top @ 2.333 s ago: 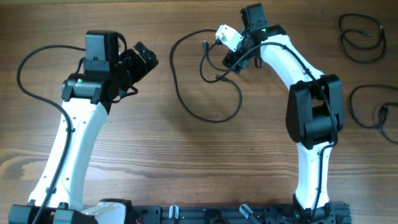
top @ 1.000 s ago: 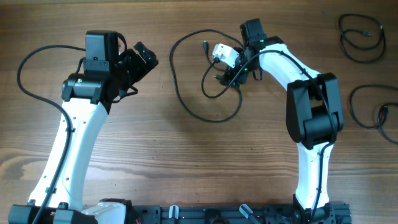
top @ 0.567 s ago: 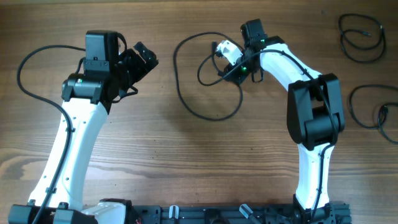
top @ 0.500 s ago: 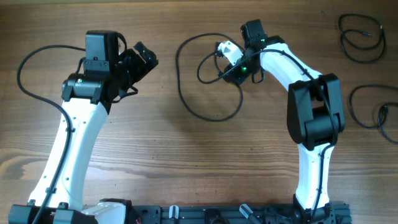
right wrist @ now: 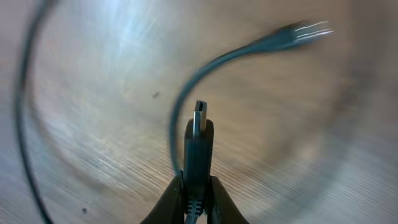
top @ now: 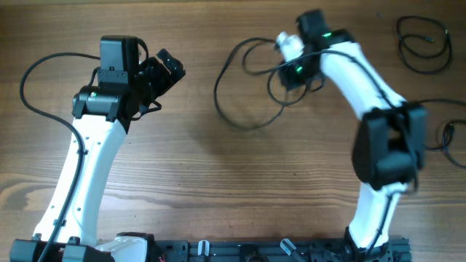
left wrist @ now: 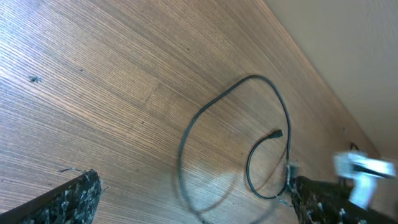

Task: Untangle cables
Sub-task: 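Carry the cable with the right gripper to the table's upper right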

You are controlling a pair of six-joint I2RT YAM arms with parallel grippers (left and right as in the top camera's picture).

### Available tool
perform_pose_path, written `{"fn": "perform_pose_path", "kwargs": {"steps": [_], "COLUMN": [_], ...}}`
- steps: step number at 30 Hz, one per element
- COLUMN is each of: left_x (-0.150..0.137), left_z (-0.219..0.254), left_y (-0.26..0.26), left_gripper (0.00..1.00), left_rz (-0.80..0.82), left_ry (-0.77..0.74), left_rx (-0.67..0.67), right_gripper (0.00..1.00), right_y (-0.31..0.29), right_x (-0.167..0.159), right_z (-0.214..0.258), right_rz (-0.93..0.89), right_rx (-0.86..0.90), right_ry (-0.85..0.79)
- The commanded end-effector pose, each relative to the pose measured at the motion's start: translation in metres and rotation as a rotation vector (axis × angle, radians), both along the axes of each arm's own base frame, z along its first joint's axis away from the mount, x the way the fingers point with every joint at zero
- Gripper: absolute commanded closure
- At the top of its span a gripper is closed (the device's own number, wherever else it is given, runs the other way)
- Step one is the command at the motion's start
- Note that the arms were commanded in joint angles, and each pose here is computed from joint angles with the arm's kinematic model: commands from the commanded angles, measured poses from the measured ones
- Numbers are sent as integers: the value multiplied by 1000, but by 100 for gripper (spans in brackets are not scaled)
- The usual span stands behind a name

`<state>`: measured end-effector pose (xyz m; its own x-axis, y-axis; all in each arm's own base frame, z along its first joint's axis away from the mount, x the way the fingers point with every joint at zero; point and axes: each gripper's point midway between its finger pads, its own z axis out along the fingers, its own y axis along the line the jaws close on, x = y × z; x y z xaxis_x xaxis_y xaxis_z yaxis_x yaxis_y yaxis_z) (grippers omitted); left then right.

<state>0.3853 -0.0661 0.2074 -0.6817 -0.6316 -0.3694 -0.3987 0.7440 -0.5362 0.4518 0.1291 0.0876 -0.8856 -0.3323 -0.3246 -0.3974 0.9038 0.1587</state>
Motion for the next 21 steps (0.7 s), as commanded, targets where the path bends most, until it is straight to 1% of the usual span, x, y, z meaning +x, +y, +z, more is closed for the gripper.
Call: {"fn": "perform_pose_path", "kwargs": {"steps": [1, 5, 9, 11, 16, 21], "left_x": [1, 1, 1, 1, 1, 4], "left_z": [4, 4, 4, 4, 4, 7], "left_y": [-1, -1, -1, -1, -1, -5], "left_gripper": [0, 0, 0, 0, 0, 0], "left_rz": [-3, -3, -3, -3, -3, -13], "left_ry": [-11, -11, -10, -11, -12, -30], "left_rx": [-12, -12, -12, -12, -12, -14], "right_gripper": [90, 89, 89, 91, 95, 96], "right_y": [-62, -115, -170, -199, -259, -311], "right_x": [15, 8, -1, -7, -33, -64], "right_z": [86, 133, 164, 178, 218, 277], "right_rz": [-283, -415, -587, -674, -851, -1019], "right_rx": [-17, -6, 15, 23, 31, 25], "right_ry": [-172, -264, -327, -361, -467, -614]}}
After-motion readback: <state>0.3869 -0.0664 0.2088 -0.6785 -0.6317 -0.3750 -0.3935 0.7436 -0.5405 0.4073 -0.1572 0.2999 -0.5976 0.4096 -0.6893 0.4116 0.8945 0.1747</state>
